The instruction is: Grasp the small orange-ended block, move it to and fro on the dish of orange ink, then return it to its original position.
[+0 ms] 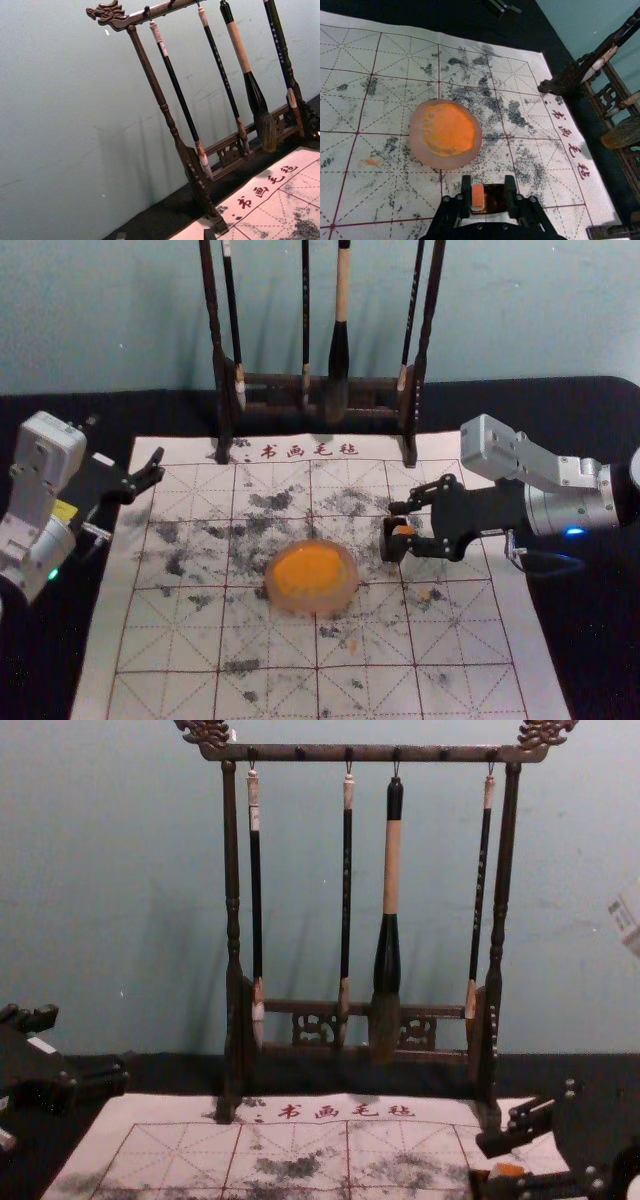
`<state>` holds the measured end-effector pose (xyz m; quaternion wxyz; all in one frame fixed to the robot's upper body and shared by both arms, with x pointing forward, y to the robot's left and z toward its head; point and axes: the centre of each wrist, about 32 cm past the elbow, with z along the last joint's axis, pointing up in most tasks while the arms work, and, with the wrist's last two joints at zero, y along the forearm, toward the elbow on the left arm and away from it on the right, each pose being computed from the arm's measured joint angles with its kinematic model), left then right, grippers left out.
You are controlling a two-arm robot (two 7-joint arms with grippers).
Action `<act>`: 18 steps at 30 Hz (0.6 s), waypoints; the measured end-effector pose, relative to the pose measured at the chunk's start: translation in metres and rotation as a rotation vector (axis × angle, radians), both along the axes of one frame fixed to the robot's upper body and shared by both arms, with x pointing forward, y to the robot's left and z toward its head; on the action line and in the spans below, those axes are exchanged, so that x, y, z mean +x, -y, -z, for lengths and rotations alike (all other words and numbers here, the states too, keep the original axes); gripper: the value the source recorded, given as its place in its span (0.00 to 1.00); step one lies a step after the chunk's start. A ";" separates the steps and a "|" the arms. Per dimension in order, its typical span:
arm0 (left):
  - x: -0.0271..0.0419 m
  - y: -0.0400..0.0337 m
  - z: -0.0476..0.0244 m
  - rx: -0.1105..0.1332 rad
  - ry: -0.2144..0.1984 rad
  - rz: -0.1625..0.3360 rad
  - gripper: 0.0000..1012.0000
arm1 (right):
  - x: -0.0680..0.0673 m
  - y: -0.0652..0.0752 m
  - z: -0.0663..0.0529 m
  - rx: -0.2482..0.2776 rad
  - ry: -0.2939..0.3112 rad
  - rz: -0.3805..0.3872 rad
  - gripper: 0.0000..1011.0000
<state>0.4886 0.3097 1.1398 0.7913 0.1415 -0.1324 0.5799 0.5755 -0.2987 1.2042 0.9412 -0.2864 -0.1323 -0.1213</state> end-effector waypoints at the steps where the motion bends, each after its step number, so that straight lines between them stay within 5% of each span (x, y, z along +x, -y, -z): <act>1: 0.0000 0.0000 0.0000 0.000 0.000 0.000 0.99 | 0.000 0.000 0.000 0.000 0.000 0.000 0.43; 18: 0.0000 0.0000 0.0000 0.000 0.000 0.000 0.99 | 0.000 0.000 0.000 0.001 0.000 0.000 0.92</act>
